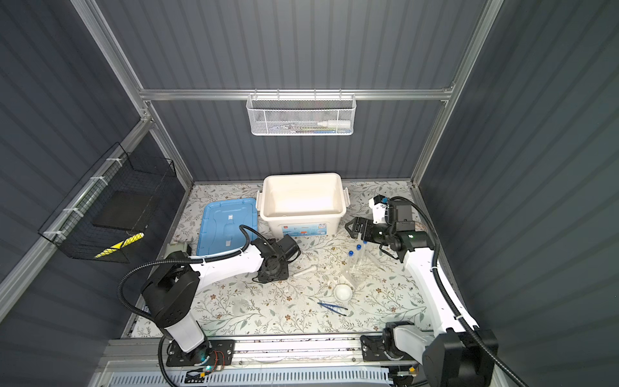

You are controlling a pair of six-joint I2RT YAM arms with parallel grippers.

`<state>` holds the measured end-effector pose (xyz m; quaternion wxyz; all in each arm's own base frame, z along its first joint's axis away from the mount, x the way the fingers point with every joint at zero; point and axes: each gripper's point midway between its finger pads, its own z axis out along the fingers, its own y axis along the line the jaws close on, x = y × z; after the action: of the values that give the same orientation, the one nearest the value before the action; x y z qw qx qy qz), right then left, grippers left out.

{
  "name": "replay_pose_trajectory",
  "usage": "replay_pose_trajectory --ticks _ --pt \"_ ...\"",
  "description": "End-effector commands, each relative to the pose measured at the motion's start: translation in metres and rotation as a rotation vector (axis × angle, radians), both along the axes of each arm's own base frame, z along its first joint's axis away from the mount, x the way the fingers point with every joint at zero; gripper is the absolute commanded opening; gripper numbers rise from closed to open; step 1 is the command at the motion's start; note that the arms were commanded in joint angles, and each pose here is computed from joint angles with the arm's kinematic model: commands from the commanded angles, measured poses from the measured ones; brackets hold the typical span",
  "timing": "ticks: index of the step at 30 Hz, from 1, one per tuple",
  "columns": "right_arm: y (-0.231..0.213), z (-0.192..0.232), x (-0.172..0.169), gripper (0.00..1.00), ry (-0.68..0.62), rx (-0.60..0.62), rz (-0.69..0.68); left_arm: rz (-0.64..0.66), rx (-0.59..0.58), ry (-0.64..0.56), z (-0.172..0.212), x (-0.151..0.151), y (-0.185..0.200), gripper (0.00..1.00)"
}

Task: Organize the chemistry lab equipment
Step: 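Close the left gripper on the white ceramic cup, then lift the white cup with the left gripper toward the bin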

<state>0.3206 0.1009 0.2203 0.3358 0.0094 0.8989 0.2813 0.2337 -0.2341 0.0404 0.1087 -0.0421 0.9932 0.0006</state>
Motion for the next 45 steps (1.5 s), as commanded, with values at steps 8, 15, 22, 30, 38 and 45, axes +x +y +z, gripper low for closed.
replay_pose_trajectory --ticks 8,15,22,30,38,45 --pt "-0.001 -0.005 -0.003 0.98 0.017 0.0 -0.005 -0.011 0.007 0.018 -0.002 -0.001 0.001 0.42" --pt "-0.001 -0.004 -0.002 0.98 0.013 0.0 -0.004 -0.023 0.019 -0.009 0.013 0.007 -0.002 0.41" --pt "0.0 0.0 0.002 0.98 0.002 0.004 -0.003 -0.052 0.027 -0.037 0.034 0.017 -0.008 0.41" --pt "0.003 0.007 0.011 0.98 -0.016 0.02 0.005 -0.082 0.012 -0.097 0.075 0.03 -0.015 0.4" --pt "0.011 0.013 0.026 0.97 -0.031 0.048 0.019 -0.128 -0.02 -0.175 0.133 0.043 -0.025 0.4" --pt "0.016 0.017 0.038 0.97 -0.039 0.044 0.029 -0.158 -0.034 -0.233 0.172 0.062 -0.03 0.4"
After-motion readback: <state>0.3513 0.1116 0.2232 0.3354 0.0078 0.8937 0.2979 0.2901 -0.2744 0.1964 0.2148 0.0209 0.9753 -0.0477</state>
